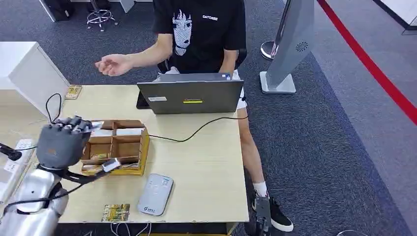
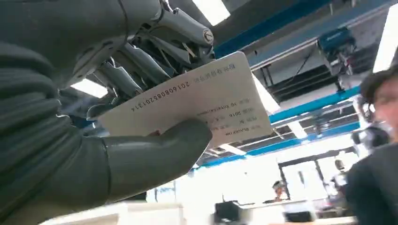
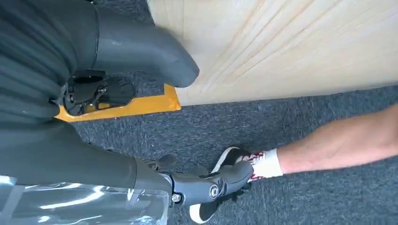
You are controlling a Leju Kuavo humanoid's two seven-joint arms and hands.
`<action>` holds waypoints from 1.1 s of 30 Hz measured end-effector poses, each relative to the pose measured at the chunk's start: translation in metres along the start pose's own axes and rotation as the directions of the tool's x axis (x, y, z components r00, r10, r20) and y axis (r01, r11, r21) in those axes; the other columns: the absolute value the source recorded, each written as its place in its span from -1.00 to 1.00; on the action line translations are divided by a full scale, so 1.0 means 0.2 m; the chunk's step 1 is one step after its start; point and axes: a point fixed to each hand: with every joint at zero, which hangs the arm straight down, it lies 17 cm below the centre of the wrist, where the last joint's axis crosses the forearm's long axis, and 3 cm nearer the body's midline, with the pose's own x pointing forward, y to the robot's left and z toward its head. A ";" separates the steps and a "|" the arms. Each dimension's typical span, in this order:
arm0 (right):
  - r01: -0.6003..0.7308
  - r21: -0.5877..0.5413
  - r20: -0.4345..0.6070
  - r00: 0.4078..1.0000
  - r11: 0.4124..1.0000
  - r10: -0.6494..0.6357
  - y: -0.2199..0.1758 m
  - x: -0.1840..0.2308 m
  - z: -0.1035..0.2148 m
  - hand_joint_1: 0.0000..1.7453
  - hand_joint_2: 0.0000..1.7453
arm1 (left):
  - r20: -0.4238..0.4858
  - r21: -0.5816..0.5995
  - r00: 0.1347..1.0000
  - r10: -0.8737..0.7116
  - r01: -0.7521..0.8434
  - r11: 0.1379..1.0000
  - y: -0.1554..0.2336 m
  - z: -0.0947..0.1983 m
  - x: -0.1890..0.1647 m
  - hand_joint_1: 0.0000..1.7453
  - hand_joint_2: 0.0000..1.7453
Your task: Pass the card to the sensor for recognition and then transmit it.
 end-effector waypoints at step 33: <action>0.023 -0.038 -0.014 1.000 0.999 -0.024 -0.04 -0.03 0.01 -1.00 1.00 | -0.039 0.059 0.974 0.222 -0.219 0.974 0.21 0.13 0.52 1.00 1.00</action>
